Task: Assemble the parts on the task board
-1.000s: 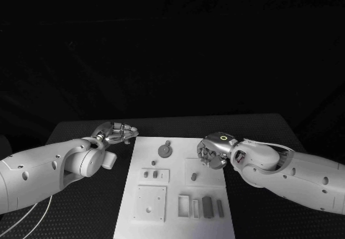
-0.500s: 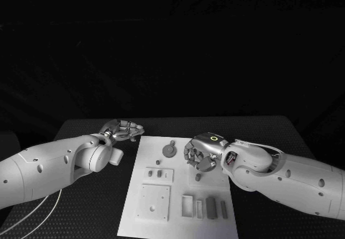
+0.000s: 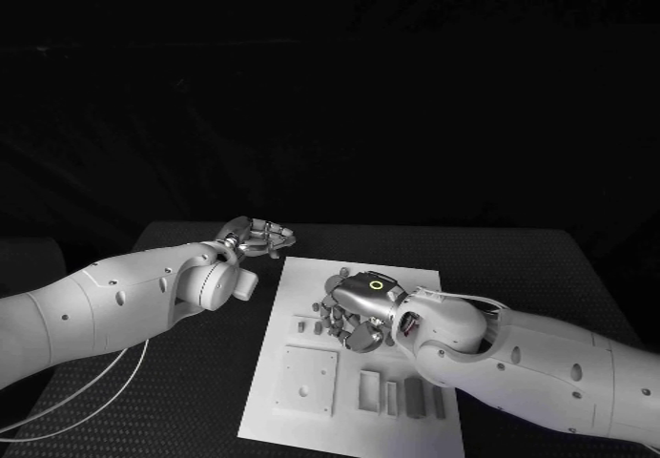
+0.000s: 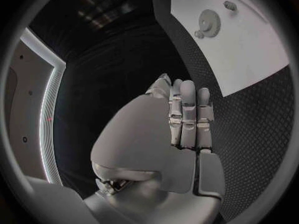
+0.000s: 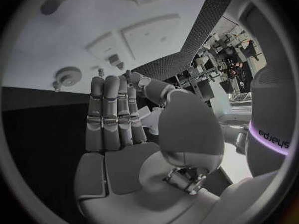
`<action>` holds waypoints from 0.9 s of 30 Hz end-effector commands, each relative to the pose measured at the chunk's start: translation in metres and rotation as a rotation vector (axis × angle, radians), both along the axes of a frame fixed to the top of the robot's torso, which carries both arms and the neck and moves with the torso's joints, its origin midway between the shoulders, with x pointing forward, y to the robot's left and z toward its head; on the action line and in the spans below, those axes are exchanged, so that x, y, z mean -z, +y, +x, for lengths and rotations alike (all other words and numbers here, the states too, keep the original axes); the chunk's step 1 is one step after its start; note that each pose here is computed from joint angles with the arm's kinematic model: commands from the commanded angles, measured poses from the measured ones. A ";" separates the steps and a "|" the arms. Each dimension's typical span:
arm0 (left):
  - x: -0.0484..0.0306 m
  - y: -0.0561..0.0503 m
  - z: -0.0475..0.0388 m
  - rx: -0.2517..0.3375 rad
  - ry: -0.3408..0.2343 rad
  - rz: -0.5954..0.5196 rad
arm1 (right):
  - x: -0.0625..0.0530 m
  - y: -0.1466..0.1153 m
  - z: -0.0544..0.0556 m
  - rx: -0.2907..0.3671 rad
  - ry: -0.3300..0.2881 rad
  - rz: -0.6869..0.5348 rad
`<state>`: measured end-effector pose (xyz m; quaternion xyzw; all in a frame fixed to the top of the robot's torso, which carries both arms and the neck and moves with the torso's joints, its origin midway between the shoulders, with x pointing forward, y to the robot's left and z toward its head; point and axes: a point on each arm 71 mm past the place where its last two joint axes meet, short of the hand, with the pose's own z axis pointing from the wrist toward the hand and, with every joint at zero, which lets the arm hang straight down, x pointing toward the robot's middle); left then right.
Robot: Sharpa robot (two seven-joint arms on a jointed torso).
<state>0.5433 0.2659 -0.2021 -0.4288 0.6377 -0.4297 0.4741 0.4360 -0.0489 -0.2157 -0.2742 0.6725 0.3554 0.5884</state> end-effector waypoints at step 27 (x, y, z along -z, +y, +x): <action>-0.0011 -0.008 0.0003 0.031 -0.006 -0.014 | 0.050 0.019 -0.022 -0.074 0.022 -0.088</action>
